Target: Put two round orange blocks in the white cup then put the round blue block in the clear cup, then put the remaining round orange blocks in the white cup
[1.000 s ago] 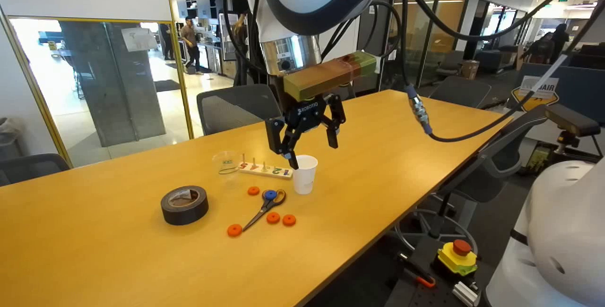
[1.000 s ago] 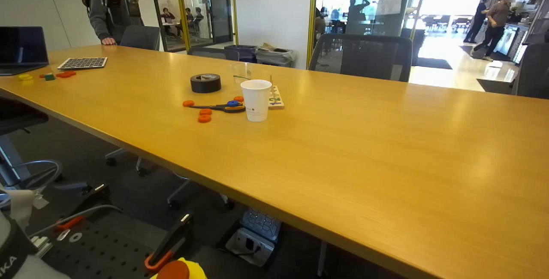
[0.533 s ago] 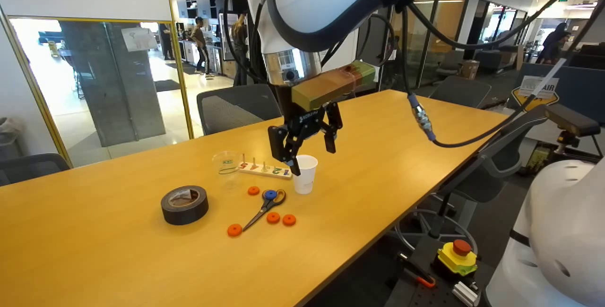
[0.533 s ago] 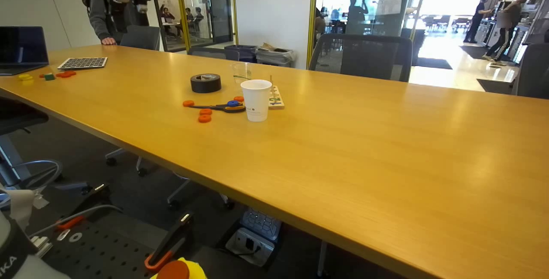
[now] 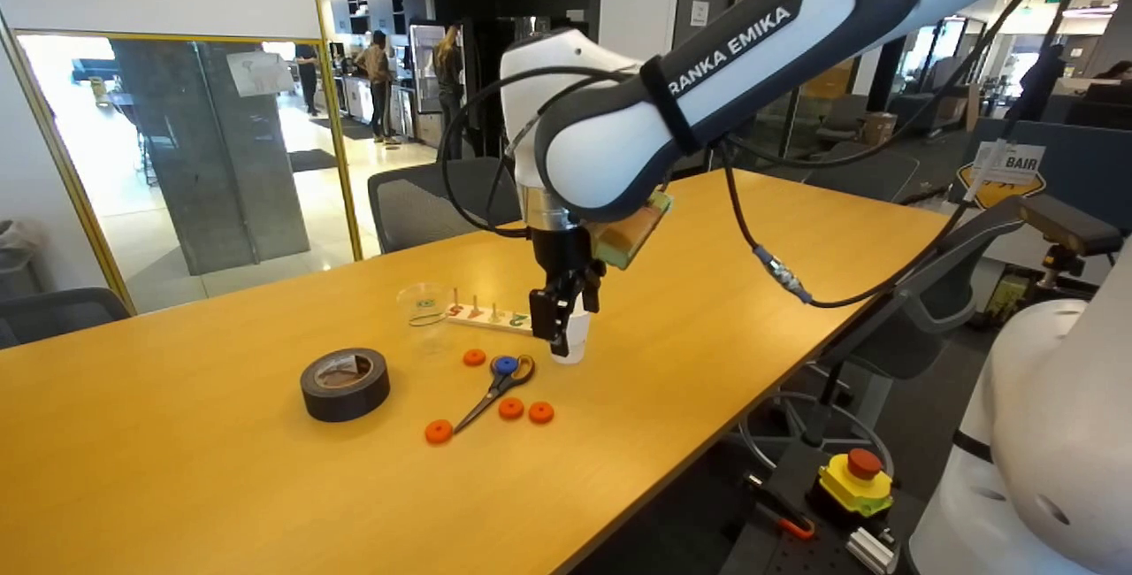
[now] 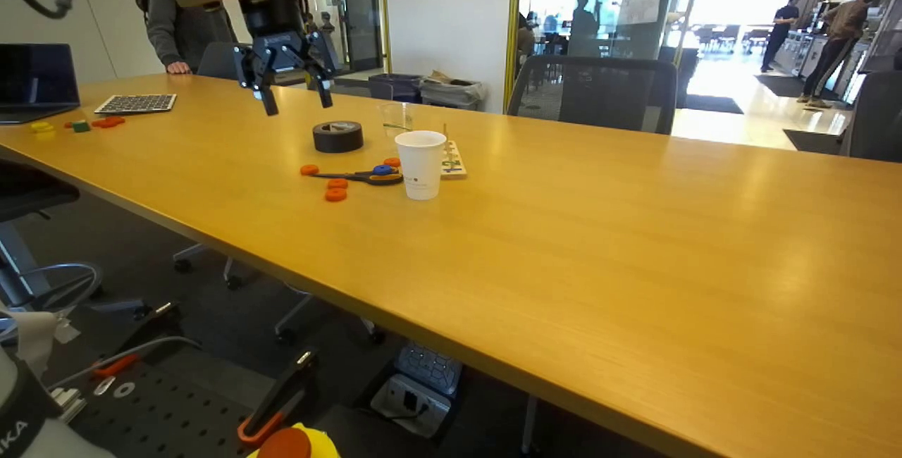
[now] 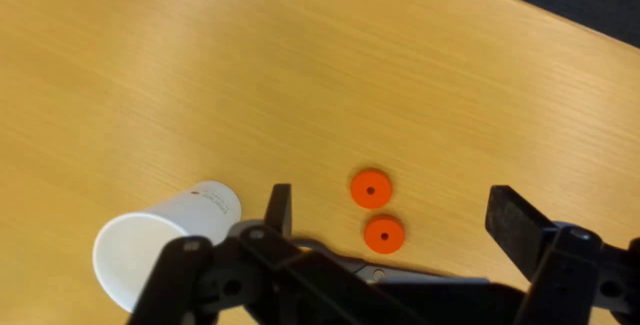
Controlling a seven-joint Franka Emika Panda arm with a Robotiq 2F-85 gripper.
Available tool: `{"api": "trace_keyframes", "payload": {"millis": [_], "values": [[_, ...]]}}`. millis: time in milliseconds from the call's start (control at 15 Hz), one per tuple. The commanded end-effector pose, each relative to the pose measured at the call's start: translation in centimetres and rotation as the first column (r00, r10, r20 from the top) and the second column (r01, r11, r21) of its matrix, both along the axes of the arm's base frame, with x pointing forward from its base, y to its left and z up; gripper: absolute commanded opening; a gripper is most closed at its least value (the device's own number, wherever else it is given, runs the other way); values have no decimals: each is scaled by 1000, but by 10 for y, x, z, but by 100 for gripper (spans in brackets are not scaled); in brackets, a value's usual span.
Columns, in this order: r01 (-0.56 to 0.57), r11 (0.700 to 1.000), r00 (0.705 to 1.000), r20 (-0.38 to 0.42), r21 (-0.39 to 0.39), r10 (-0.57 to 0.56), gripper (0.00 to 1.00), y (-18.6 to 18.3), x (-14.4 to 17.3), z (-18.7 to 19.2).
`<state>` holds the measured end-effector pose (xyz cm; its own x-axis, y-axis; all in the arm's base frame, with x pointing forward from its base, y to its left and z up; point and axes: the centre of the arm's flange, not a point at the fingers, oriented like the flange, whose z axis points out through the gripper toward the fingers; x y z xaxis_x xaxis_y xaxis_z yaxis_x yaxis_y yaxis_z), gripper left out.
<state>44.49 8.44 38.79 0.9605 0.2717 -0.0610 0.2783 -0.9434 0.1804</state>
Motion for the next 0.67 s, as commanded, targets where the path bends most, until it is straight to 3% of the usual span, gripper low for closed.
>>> {"api": "trace_keyframes", "payload": {"millis": [0, 200, 600], "values": [[-185, 981, 982, 56, 52, 182, 100, -15, 20, -31], [-276, 956, 959, 90, 98, 268, 100, -16, 28, -51], [-391, 900, 920, 85, 191, 382, 100, -22, 50, -91]]}}
